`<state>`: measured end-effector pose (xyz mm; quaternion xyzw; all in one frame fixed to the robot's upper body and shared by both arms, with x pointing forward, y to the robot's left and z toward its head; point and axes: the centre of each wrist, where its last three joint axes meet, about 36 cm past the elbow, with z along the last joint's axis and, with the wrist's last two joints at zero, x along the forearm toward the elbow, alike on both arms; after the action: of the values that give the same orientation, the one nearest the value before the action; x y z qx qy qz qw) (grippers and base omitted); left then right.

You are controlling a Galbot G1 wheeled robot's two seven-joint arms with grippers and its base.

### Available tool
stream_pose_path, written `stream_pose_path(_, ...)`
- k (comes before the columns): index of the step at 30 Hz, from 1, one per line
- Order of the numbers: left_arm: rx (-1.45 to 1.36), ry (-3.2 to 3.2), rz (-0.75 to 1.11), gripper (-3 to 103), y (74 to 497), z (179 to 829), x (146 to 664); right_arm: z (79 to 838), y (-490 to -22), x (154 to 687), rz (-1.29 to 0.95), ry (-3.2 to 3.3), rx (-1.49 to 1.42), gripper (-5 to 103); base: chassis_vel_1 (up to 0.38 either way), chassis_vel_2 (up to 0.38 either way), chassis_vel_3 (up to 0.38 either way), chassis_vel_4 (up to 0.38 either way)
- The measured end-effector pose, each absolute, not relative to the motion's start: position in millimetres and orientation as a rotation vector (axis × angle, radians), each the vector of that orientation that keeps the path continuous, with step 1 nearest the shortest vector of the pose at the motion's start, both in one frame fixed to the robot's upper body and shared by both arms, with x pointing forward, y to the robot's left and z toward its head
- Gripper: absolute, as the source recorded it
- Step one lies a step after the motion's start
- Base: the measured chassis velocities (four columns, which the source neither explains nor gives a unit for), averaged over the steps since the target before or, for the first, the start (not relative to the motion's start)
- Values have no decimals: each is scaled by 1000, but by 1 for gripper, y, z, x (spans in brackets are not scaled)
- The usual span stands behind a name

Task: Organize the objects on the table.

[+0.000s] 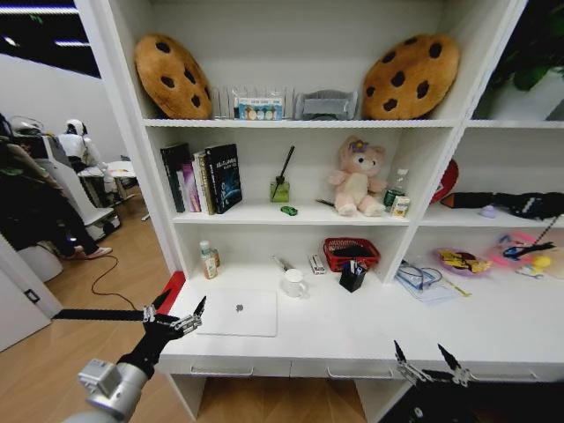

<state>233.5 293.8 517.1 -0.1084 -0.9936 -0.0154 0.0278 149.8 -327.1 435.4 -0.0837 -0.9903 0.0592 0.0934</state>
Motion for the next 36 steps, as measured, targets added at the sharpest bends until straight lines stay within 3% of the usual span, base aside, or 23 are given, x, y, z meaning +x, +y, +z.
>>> stream_pose_path(36,-334,-3067,-48,100,294,517,234,435,-327,150,176,-2939,-248,100,19,-20,-21,23)
